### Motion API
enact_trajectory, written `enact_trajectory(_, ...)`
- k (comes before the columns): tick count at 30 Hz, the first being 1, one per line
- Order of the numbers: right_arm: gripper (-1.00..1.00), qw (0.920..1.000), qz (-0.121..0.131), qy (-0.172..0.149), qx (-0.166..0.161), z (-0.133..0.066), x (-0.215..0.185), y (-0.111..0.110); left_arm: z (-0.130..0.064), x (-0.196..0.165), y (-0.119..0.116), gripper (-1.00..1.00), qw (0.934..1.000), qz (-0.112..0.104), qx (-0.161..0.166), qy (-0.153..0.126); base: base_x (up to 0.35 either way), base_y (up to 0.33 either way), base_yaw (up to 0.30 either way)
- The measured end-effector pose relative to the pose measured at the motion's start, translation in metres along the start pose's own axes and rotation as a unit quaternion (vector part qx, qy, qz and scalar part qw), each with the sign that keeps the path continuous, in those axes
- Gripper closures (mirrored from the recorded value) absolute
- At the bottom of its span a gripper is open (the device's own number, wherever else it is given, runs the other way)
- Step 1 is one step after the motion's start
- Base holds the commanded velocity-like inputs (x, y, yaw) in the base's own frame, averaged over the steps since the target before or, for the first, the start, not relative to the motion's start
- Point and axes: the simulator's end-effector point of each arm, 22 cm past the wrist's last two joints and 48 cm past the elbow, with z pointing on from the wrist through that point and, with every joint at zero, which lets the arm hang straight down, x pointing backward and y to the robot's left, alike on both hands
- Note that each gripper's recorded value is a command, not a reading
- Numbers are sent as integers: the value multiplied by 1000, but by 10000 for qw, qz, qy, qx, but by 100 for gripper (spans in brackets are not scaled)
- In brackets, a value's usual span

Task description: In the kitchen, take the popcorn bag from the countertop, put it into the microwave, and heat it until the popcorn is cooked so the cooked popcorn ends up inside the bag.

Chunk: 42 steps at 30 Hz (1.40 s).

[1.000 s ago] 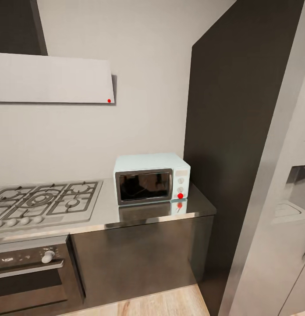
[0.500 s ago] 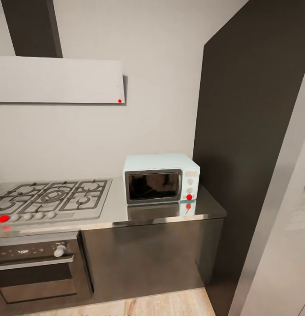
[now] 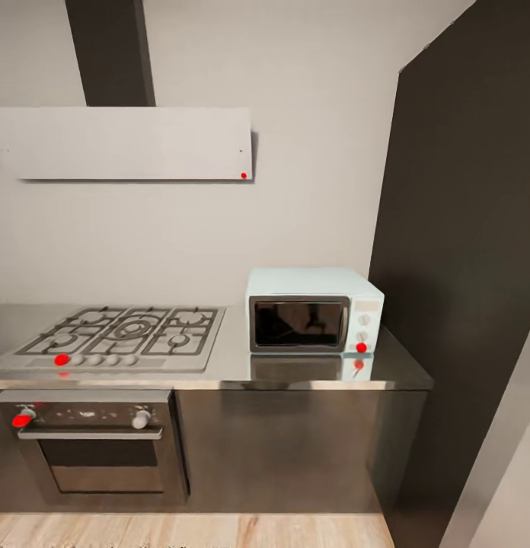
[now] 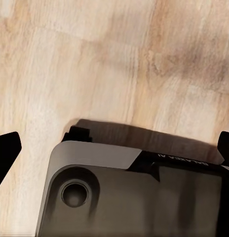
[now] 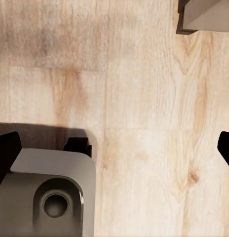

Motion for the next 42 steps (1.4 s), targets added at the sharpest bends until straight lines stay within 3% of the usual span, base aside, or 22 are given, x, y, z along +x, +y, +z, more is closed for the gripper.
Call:
enact_trajectory(22, -100, 10000, 26, -27, -5, 0, -1, 0, 0, 2, -2, -100, 10000, -2, -11, 20, 0, -7, 8)
enact_trajectory(42, -100, 10000, 30, 8, 4, 0, 0, -1, 0, 2, -1, -100, 10000, -6, -14, 32, 0, -232, 0)
